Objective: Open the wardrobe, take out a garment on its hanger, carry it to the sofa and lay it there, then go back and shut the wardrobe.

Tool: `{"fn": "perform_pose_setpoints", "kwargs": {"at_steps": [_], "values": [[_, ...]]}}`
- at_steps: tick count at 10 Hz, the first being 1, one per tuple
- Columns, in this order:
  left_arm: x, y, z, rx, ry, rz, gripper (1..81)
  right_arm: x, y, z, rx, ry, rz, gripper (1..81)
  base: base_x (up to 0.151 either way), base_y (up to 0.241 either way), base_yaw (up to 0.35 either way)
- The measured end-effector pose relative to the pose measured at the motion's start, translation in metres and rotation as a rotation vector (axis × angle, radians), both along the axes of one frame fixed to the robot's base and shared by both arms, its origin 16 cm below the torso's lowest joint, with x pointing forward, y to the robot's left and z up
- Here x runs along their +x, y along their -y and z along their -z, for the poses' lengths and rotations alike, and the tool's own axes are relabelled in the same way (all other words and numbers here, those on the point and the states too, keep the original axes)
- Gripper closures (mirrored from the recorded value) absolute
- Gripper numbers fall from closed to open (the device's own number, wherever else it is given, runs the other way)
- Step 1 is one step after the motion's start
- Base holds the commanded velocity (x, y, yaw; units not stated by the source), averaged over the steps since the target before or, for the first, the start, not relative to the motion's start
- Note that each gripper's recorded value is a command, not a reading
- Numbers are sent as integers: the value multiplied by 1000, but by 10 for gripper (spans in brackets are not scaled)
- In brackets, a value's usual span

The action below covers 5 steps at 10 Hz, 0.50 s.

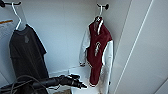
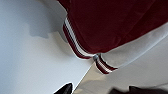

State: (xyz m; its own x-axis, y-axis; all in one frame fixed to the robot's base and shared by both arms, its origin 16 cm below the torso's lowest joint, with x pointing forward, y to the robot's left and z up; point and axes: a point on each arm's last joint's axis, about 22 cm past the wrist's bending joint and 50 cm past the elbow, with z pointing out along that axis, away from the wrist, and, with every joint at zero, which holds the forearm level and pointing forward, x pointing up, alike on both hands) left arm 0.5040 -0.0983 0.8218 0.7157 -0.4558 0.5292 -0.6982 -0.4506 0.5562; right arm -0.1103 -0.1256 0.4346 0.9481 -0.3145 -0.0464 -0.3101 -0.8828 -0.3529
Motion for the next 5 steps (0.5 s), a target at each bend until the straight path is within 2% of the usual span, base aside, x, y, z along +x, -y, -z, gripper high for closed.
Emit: {"fn": "perform_pose_setpoints", "kwargs": {"at_steps": [5], "values": [[66, 31, -111, -22, 85, -36, 10, 3, 1, 0, -2, 2, 6, 10, 0, 0, 0]]}}
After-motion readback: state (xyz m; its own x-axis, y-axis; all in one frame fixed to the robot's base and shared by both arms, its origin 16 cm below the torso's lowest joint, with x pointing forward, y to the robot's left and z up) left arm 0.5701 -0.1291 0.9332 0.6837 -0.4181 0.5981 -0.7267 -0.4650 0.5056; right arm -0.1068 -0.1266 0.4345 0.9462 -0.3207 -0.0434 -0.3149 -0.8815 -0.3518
